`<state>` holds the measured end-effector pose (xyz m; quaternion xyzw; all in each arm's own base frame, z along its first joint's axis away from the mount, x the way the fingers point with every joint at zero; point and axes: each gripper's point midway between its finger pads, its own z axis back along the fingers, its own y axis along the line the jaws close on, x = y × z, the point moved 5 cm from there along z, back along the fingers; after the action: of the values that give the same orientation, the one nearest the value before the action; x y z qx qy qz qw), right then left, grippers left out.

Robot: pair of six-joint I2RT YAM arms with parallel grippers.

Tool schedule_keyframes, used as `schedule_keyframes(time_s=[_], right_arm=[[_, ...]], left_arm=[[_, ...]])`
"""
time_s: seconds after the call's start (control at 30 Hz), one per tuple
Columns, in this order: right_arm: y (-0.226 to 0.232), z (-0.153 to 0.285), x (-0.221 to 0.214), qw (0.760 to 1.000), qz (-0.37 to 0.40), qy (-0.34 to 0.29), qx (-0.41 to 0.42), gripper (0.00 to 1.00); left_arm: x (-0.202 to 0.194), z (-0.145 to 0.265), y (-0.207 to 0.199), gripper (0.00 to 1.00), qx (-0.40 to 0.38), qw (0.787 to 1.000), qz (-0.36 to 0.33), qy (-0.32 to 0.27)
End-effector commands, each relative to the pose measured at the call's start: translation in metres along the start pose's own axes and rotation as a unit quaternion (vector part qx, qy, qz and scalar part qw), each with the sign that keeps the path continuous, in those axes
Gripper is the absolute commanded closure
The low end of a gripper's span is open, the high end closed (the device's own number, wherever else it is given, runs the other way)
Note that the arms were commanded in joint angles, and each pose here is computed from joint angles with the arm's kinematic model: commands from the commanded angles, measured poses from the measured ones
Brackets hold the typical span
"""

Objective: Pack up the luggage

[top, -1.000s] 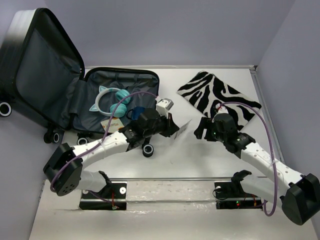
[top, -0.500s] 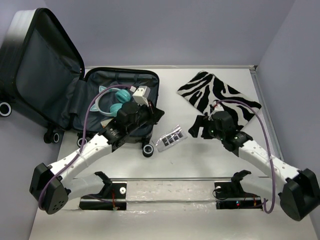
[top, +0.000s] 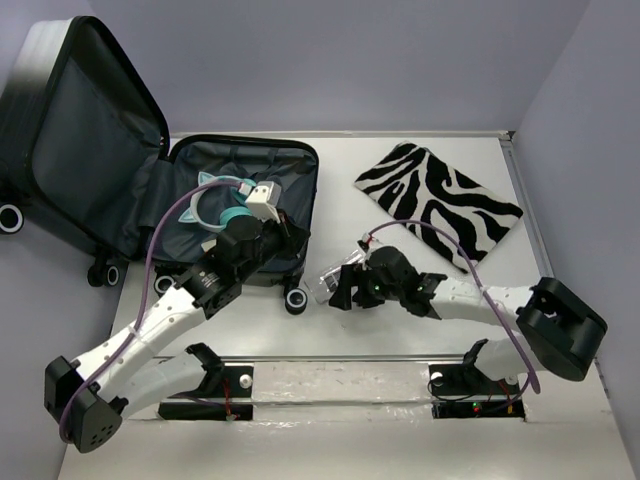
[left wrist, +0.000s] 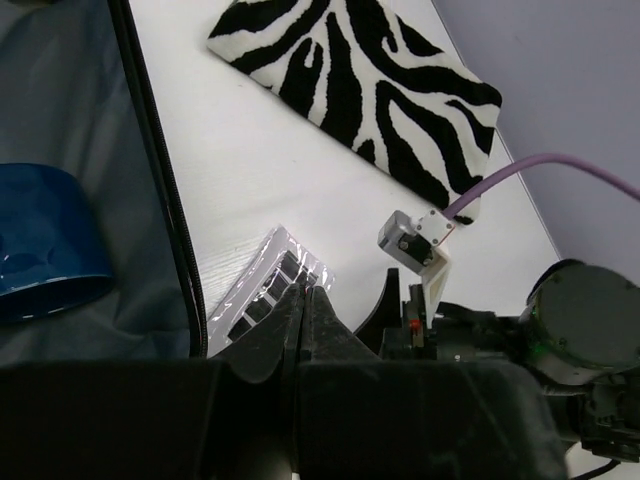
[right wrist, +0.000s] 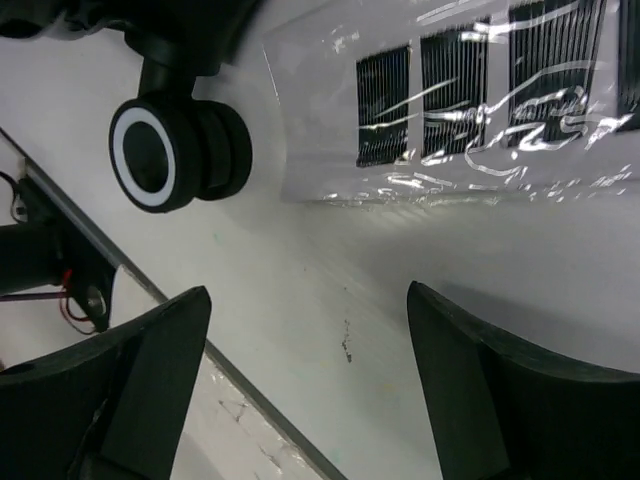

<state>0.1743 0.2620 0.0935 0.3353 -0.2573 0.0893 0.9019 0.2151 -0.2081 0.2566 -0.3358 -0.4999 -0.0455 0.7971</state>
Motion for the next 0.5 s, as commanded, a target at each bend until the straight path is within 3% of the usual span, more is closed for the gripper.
schedule_keyframes(time_s=[0.0,0.27,0.4,0.47], right_arm=[[0.018,-0.013,-0.005,0.988,-0.127,-0.052,0.071,0.16],[0.012,-0.041,-0.008,0.966,-0.228,-0.081,0.088,0.35],[0.0,-0.047,-0.011,0.952,-0.282,-0.101,0.072,0.49],[-0.007,-0.05,-0.008,0.945,-0.298,-0.122,0.058,0.5]], left_arm=[[0.02,0.021,-0.009,0.94,-0.008,1.0,-0.009,-0.024],[0.033,0.044,-0.007,0.93,0.003,0.999,-0.014,-0.051],[0.04,0.054,-0.006,0.87,0.01,0.998,-0.021,-0.063],[0.044,0.06,-0.006,0.83,0.013,0.997,-0.022,-0.074]])
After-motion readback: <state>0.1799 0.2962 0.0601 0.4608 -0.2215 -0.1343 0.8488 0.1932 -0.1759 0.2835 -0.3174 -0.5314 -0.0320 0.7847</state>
